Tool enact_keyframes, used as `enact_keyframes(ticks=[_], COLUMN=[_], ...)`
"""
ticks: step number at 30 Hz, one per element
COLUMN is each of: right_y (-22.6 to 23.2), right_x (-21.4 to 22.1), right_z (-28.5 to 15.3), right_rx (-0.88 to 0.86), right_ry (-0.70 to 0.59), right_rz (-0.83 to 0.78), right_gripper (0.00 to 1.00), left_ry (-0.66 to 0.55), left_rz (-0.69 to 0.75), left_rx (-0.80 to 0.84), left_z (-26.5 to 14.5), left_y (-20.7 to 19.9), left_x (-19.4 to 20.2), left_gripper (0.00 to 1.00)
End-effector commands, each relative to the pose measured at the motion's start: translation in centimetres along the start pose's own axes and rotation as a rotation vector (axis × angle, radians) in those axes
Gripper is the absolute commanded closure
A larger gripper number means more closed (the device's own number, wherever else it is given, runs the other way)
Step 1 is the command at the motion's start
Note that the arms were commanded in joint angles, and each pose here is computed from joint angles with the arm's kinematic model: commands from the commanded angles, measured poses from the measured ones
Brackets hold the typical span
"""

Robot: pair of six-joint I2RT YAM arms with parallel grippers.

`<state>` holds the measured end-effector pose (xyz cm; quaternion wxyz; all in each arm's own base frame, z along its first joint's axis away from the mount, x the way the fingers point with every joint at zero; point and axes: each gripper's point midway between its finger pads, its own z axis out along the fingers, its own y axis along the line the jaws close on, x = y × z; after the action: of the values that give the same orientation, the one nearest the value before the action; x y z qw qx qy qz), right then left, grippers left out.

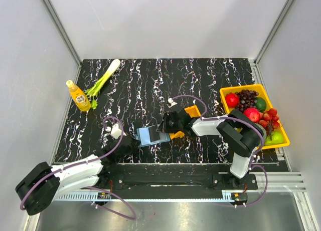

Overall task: Put the credit cards into the card holder
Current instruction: Insert the credit card into the card holder.

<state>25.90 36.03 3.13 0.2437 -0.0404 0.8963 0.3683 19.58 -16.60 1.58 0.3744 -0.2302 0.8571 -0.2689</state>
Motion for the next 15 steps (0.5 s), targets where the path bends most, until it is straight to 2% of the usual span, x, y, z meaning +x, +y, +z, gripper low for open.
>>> enact_keyframes(ticks=[1,4,11,15], right_y=[-1.3,-1.7,-2.3,-2.1], right_x=[2.5,2.6,0.6,1.6], right_z=[1.0,1.3,0.3,-0.3], right_rx=[0.016,0.028,0.055,0.028], right_ry=[0.155,0.181,0.154,0.209], right_rz=[-0.033,-0.057,-0.084,-0.075], right_gripper=[1.00,1.00,1.00,1.00], left_ry=[-0.021,-0.021,-0.030,-0.029], left_rz=[-0.003,-0.007,-0.009,-0.010], left_rx=[0.007,0.008,0.006,0.003], left_z=[-0.1,-0.1,-0.1,-0.1], left_y=[-0.5,-0.5,-0.5,-0.4], left_x=[-0.6,-0.6,-0.8,-0.8], left_gripper=[1.00,1.00,1.00,1.00])
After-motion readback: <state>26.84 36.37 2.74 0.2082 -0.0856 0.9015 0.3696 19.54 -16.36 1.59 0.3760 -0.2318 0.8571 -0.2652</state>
